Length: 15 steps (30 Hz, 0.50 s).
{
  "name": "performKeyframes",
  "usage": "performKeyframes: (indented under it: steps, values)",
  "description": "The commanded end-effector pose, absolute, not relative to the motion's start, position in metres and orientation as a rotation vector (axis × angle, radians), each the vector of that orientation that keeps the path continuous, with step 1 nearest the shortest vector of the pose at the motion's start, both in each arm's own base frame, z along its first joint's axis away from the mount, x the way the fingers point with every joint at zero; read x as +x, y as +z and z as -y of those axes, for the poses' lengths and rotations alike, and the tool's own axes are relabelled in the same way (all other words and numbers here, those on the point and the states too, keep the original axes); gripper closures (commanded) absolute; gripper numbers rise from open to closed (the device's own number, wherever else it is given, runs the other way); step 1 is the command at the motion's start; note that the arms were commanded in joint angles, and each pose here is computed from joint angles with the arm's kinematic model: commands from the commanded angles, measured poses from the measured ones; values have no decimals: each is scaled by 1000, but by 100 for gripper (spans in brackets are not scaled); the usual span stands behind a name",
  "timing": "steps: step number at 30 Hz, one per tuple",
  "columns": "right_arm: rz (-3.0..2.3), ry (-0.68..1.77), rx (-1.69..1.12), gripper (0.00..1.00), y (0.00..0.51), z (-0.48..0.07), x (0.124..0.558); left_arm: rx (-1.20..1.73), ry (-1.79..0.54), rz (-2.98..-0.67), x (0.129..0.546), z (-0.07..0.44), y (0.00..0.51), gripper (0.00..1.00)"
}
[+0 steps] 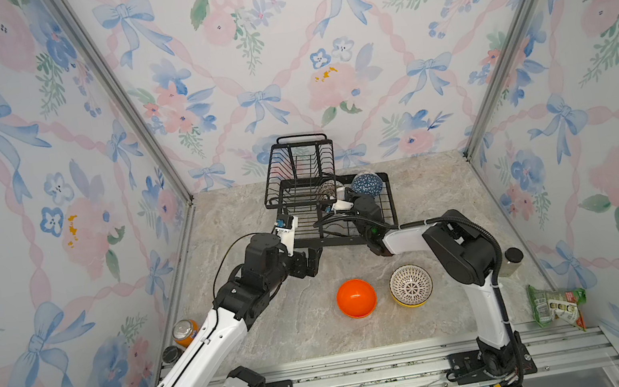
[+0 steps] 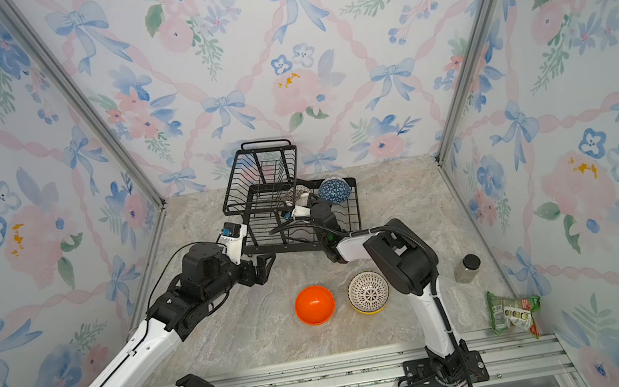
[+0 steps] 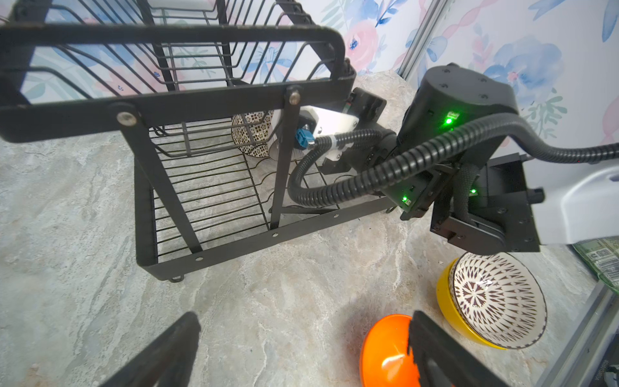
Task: Load the bowls into the dish rack
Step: 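Open the right gripper to release the pink-striped bowl in the rack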
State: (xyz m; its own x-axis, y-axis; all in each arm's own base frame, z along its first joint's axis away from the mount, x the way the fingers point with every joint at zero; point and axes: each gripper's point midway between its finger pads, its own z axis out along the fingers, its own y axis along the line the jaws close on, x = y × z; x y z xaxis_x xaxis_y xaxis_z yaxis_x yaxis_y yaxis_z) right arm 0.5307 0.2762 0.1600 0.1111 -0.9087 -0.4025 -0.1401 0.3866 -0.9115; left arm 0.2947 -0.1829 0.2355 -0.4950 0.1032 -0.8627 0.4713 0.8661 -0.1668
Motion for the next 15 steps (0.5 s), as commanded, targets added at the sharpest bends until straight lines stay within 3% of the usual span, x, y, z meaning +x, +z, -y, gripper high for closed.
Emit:
performKeyframes:
  steps: [1, 15]
  values:
    - [-1312, -728, -911, 100, 187, -279, 540, 425, -486, -2086, 294, 183, 232, 2]
    - [-1327, -648, -915, 100, 166, -303, 543, 442, -488, -2106, 295, 185, 227, 2]
